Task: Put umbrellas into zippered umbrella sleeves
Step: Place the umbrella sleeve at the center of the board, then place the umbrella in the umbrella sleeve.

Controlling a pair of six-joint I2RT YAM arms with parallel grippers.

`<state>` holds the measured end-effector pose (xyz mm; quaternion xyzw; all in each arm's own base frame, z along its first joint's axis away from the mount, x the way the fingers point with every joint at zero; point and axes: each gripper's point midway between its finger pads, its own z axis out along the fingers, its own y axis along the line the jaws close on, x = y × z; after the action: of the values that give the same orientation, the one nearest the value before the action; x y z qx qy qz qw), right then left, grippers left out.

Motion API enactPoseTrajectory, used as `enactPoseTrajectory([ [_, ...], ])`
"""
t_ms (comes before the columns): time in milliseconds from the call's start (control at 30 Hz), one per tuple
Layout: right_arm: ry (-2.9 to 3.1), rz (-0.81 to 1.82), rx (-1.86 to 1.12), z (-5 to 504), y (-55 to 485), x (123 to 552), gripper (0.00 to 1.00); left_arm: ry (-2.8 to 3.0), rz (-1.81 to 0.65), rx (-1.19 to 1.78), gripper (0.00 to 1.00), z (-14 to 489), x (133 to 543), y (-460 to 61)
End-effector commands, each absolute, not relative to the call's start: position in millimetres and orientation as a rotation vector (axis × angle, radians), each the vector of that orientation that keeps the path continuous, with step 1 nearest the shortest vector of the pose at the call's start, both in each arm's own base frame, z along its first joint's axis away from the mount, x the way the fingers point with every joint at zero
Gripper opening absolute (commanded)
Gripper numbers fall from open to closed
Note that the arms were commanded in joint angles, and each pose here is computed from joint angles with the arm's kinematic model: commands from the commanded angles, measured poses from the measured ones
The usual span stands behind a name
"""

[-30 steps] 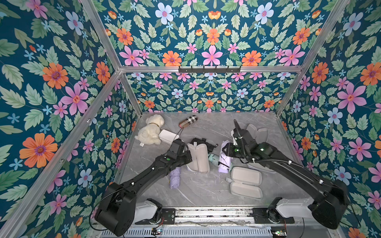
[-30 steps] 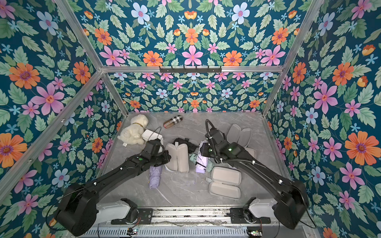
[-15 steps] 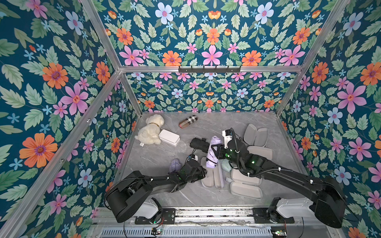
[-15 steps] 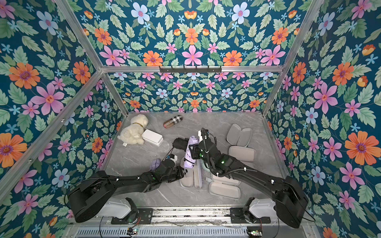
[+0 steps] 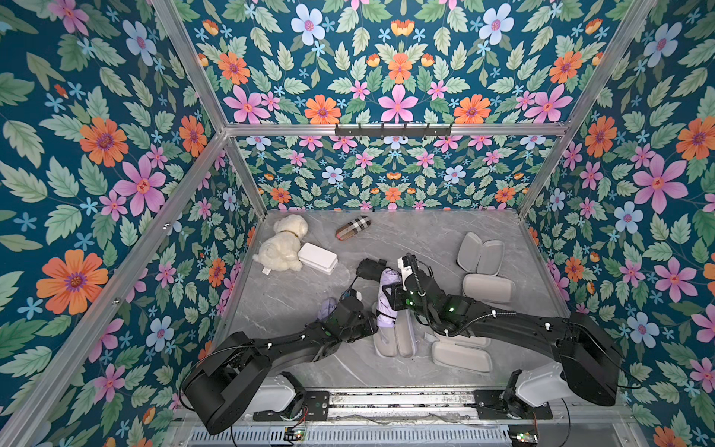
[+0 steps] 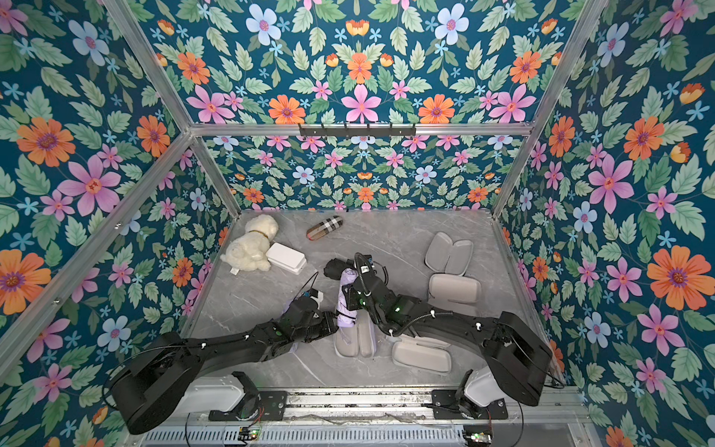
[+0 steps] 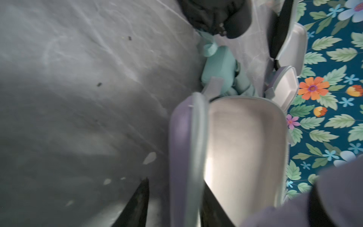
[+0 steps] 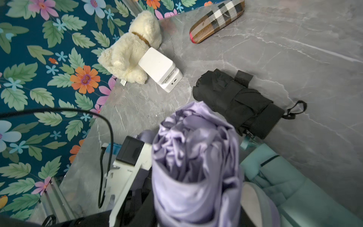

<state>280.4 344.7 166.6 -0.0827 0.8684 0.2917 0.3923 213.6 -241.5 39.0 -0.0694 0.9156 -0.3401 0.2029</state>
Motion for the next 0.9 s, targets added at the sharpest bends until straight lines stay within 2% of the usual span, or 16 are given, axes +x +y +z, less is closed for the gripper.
enactPoseTrajectory([
  [0,2.220,0.704,-0.254,161,358,275,0.15,2.598,-0.945,-0.156,0.29,30,205,-239],
  [133,2.316,0.700,-0.274,134,369,257,0.15,2.593,-0.993,-0.216,0.13,23,201,-238],
  [367,2.484,0.715,-0.298,98,370,218,0.14,2.510,-1.100,-0.377,0.00,25,203,-240],
  [633,2.484,0.628,-0.384,105,345,208,0.14,2.507,-1.022,-0.379,0.01,27,207,-233],
  [767,2.426,0.670,-0.432,127,344,212,0.14,2.531,-1.005,-0.344,0.18,27,203,-232],
  [867,2.417,0.693,-0.447,130,346,212,0.14,2.531,-0.989,-0.332,0.28,28,203,-229],
])
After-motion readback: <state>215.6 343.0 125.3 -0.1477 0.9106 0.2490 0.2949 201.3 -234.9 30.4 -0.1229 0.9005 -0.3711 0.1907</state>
